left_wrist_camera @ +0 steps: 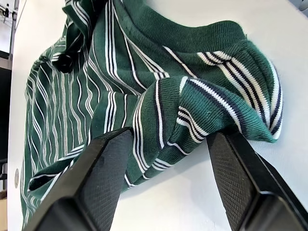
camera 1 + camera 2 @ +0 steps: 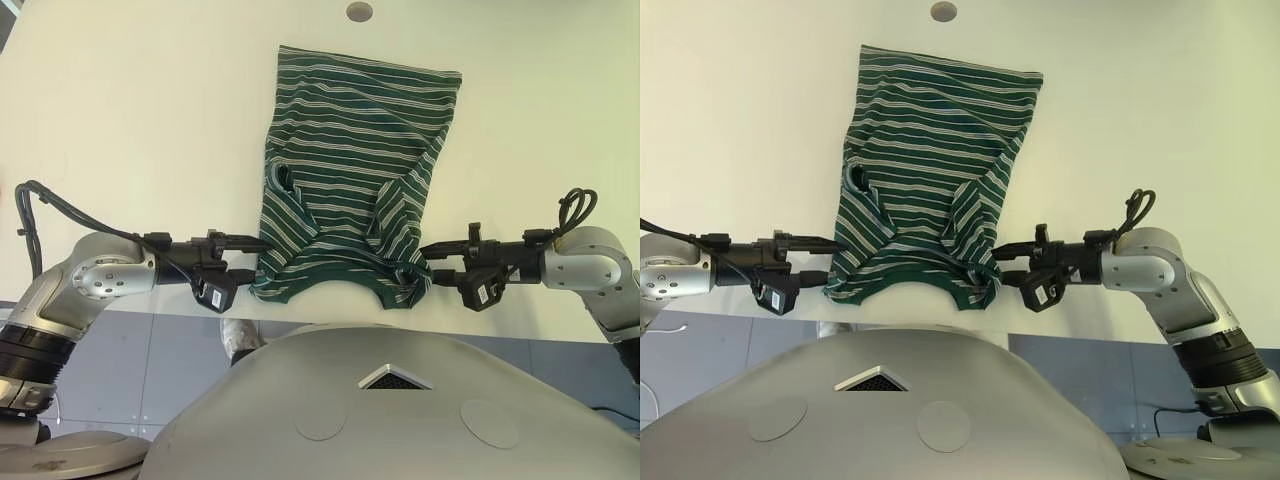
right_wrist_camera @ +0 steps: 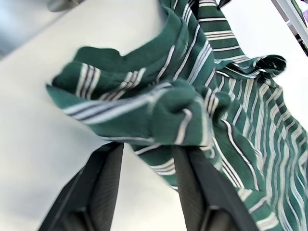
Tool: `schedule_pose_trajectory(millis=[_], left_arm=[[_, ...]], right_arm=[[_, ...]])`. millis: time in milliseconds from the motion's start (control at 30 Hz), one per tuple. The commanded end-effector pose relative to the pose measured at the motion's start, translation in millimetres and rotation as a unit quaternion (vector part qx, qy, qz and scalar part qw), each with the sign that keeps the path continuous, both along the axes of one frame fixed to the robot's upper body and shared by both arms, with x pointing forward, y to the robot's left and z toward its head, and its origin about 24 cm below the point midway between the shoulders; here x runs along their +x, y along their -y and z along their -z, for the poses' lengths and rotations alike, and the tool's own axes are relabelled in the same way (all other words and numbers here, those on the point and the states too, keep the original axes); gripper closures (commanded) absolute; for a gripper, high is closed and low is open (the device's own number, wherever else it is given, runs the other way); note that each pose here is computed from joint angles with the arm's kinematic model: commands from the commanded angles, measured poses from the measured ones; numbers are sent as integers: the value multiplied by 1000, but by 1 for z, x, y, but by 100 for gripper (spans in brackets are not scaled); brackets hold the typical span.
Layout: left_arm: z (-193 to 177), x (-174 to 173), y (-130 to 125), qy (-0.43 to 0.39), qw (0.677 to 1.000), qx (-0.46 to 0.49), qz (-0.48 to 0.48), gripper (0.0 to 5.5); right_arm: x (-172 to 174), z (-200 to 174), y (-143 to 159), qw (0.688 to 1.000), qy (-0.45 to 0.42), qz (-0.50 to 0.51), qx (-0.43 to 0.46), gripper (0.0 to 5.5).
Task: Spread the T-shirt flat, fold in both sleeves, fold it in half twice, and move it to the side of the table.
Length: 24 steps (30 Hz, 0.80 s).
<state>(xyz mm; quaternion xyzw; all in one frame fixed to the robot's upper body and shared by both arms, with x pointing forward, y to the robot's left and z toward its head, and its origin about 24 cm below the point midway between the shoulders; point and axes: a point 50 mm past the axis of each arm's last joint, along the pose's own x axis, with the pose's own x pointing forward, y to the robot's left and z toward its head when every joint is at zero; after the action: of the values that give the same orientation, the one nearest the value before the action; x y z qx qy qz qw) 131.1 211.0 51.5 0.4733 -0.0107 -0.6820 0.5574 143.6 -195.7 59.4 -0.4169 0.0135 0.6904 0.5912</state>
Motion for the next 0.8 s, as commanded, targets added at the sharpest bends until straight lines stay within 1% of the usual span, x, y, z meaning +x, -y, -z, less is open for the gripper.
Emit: schedule_pose_trajectory(millis=[33, 133, 267, 300, 367, 433, 500, 533, 567, 600, 633, 667, 700, 733, 800], left_arm=[[19, -17, -6, -38, 997, 58, 29, 273], [24, -24, 0, -44, 997, 50, 29, 273], [24, -20, 5, -43, 998, 45, 32, 273], [24, -19, 5, -43, 998, 45, 33, 293], [22, -19, 6, -52, 997, 44, 35, 340], [21, -23, 7, -83, 995, 49, 27, 386], [14, -26, 9, -153, 987, 55, -11, 426], [7, -25, 10, -201, 977, 57, -37, 447], [-1, -23, 11, -251, 964, 55, -63, 468], [-11, -16, 12, -304, 947, 42, -94, 488], [-23, -2, 13, -350, 928, 20, -128, 510], [-35, 19, 14, -380, 911, -15, -159, 526], [-45, 38, 16, -396, 899, -46, -179, 544], [-53, 53, 17, -403, 892, -72, -193, 549], [-61, 91, 19, -390, 883, -119, -232, 549]], right_arm=[[11, -19, 7, 1000, 19, 22, 4, 363], [7, -21, -4, 1000, 19, -19, 8, 363], [-8, -13, -10, 996, 22, -82, -16, 363], [-10, -11, -11, 996, 23, -87, -19, 363], [-11, -6, -10, 995, 23, -90, -30, 412], [-15, 1, -8, 996, -6, -78, -44, 460], [-18, 5, -5, 996, -64, -38, -44, 501], [-19, 4, -3, 993, -107, -9, -41, 523], [-18, 1, 1, 985, -165, 26, -34, 544], [-14, -4, 5, 971, -228, 64, -21, 550], [-6, -9, 11, 950, -294, 105, -1, 550], [8, -16, 16, 926, -345, 147, 31, 550], [21, -22, 19, 907, -378, 176, 62, 550], [33, -28, 20, 892, -396, 198, 91, 550], [64, -40, 19, 867, -398, 252, 162, 550]])
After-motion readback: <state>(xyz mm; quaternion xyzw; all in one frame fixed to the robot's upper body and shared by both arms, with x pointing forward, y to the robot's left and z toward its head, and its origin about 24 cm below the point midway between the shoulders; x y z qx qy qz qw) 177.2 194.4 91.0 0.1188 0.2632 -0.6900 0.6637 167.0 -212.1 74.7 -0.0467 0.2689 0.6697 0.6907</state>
